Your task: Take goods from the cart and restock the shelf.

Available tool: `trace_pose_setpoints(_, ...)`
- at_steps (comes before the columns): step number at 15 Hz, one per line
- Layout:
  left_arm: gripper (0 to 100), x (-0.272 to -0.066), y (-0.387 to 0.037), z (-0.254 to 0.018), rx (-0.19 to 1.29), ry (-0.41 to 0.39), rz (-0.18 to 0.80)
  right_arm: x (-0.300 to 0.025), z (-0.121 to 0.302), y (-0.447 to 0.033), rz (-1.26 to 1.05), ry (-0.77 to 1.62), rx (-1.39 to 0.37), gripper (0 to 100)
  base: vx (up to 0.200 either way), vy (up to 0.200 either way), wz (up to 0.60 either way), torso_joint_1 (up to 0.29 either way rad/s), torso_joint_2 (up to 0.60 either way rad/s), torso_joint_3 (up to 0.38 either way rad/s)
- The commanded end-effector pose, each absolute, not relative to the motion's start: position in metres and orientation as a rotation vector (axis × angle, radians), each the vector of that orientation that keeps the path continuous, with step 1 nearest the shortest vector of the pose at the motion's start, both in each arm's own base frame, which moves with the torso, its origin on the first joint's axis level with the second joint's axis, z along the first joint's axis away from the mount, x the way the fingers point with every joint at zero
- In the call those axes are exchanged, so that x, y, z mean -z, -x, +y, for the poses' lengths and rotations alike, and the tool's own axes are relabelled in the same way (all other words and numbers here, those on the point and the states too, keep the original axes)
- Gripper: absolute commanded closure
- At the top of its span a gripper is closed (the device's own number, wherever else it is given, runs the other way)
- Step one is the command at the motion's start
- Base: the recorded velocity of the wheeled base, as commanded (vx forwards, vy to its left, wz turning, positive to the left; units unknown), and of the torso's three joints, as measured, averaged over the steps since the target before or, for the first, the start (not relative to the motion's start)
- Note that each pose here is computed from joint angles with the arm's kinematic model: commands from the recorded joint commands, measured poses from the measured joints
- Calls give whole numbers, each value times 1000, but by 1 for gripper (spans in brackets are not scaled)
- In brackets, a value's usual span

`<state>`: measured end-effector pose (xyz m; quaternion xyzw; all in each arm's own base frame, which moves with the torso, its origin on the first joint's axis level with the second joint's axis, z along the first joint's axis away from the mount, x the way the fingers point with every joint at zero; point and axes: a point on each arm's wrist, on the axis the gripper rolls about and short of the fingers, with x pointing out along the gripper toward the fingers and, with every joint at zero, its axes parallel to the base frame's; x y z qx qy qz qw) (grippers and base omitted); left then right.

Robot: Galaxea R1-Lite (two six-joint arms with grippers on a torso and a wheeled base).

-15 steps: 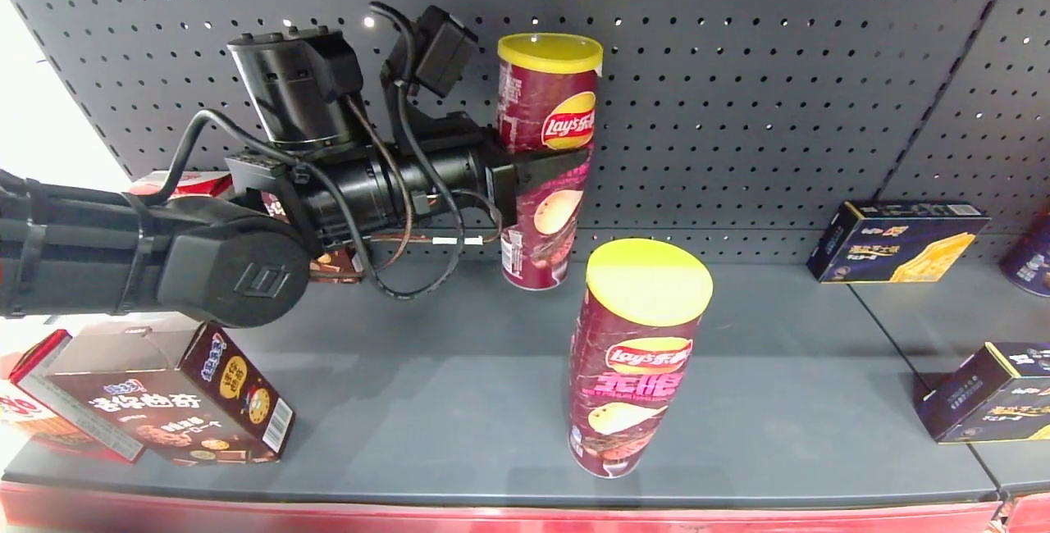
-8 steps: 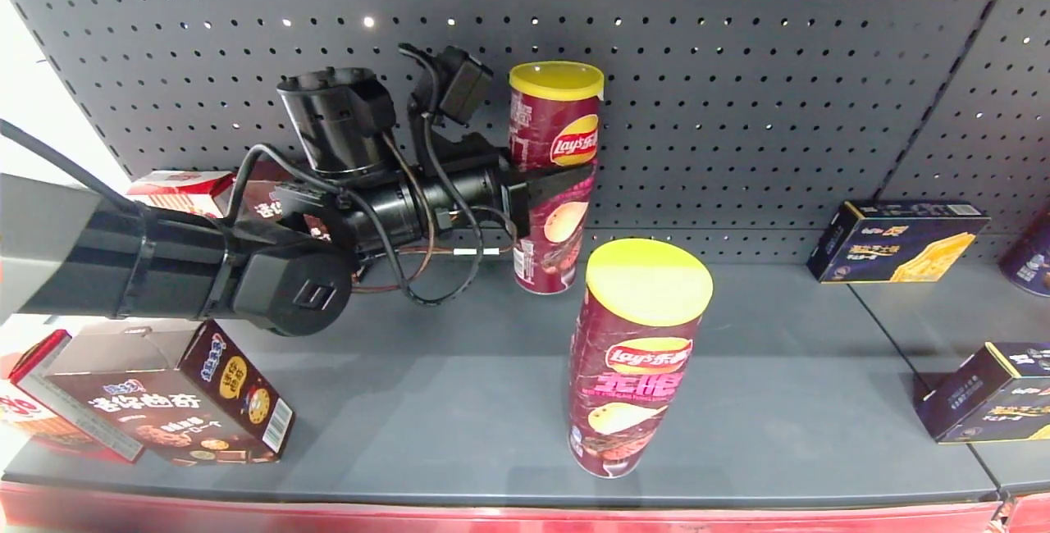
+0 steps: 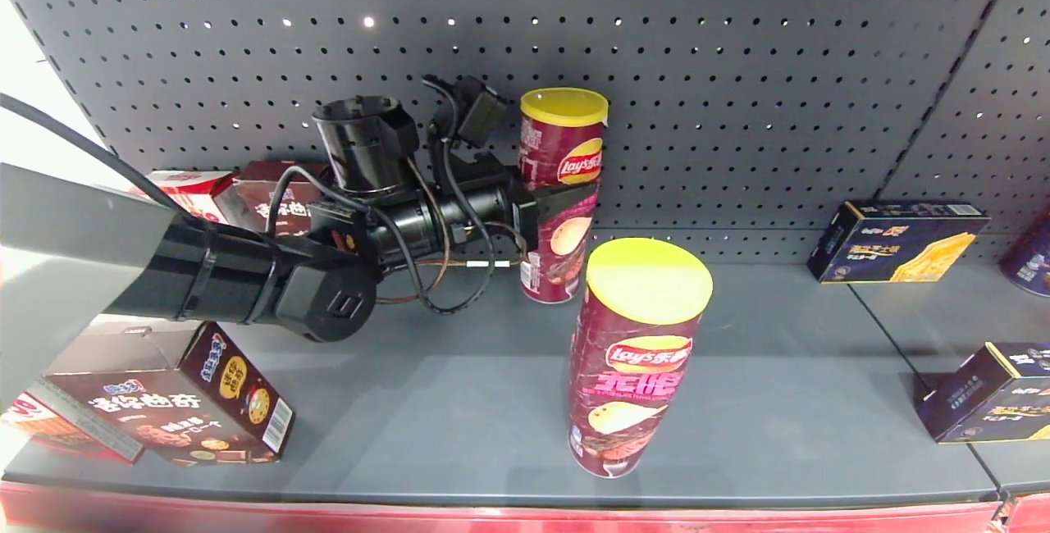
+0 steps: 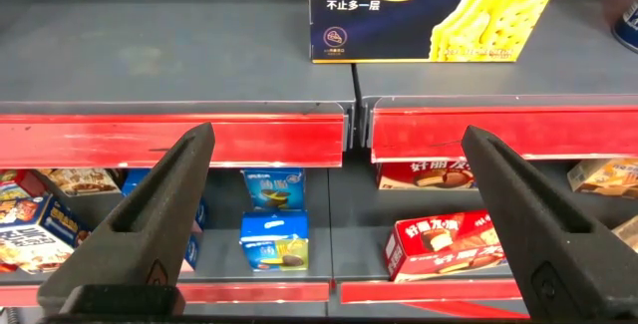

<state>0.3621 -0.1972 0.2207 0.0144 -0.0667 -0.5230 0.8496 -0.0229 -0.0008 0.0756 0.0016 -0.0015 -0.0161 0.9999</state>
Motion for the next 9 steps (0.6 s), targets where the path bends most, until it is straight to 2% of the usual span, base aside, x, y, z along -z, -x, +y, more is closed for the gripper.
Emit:
trace_pose_setpoints(1,100,-216,-366,-199,1102,-30,-133,-76,-1,23,-2,-3,32,0,0,0,0,0,0,0)
trace_pose_setpoints(9,100,-203,-375,-204,1103,-28,-135,-76,-1,23,-2,-3,32,0,0,0,0,0,0,0)
